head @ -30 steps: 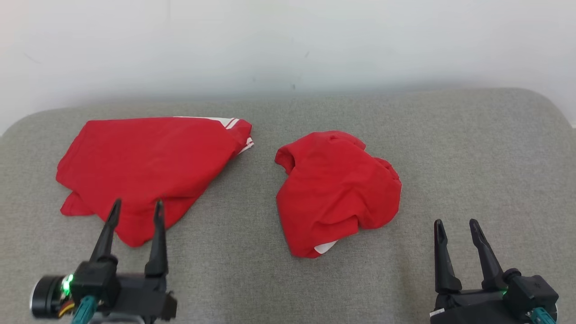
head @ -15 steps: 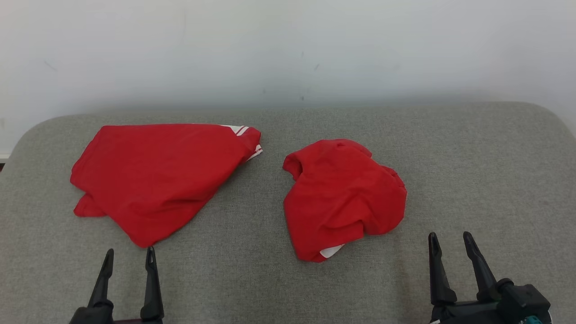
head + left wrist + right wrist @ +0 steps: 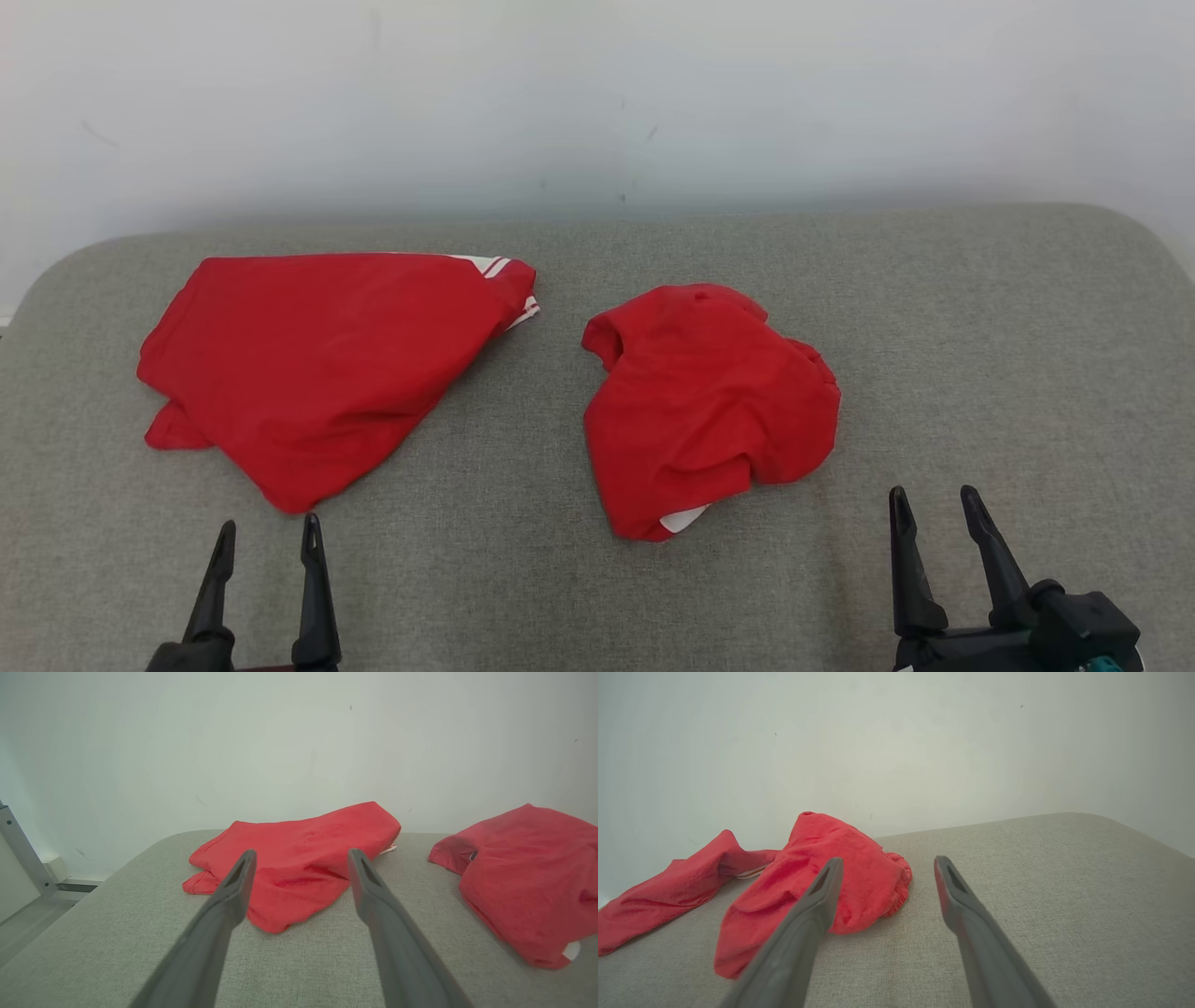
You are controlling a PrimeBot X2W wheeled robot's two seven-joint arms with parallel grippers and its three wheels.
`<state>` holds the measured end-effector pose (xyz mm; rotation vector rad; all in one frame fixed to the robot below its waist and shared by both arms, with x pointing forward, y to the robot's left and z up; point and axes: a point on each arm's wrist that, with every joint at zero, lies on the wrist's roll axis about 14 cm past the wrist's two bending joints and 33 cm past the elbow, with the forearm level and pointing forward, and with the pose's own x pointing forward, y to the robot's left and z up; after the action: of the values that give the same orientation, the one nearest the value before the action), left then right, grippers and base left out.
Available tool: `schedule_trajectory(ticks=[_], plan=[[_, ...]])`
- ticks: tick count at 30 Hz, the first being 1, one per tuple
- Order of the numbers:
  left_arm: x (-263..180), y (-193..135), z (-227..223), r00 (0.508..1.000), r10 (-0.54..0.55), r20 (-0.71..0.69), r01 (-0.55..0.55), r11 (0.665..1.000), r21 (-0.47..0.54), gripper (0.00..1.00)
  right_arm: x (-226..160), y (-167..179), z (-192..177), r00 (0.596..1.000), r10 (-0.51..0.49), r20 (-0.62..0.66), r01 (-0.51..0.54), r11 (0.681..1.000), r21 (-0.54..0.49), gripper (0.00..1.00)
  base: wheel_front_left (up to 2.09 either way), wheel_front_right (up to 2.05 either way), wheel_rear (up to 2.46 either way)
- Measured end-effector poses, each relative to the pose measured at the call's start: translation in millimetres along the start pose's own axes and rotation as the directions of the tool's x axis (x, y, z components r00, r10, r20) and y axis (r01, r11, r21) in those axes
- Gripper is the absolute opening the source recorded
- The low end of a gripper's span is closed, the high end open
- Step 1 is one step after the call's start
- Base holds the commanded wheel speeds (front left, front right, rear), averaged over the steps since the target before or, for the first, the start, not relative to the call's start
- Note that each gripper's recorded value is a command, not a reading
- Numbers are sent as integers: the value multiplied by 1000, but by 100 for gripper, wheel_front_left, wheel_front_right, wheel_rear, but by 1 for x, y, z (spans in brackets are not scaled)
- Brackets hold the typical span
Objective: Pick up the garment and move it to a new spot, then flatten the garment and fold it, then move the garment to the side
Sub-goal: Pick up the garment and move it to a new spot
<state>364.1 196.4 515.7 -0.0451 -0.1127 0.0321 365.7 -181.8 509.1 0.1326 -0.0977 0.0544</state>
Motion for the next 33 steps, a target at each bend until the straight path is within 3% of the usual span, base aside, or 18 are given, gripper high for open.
schedule_trajectory(ticks=[33], plan=[[9,-3,-8,1000,-15,-22,15,1000,12,100,-1,-9,-5,999,-28,-16,29,1000,7,100,0,0,0]])
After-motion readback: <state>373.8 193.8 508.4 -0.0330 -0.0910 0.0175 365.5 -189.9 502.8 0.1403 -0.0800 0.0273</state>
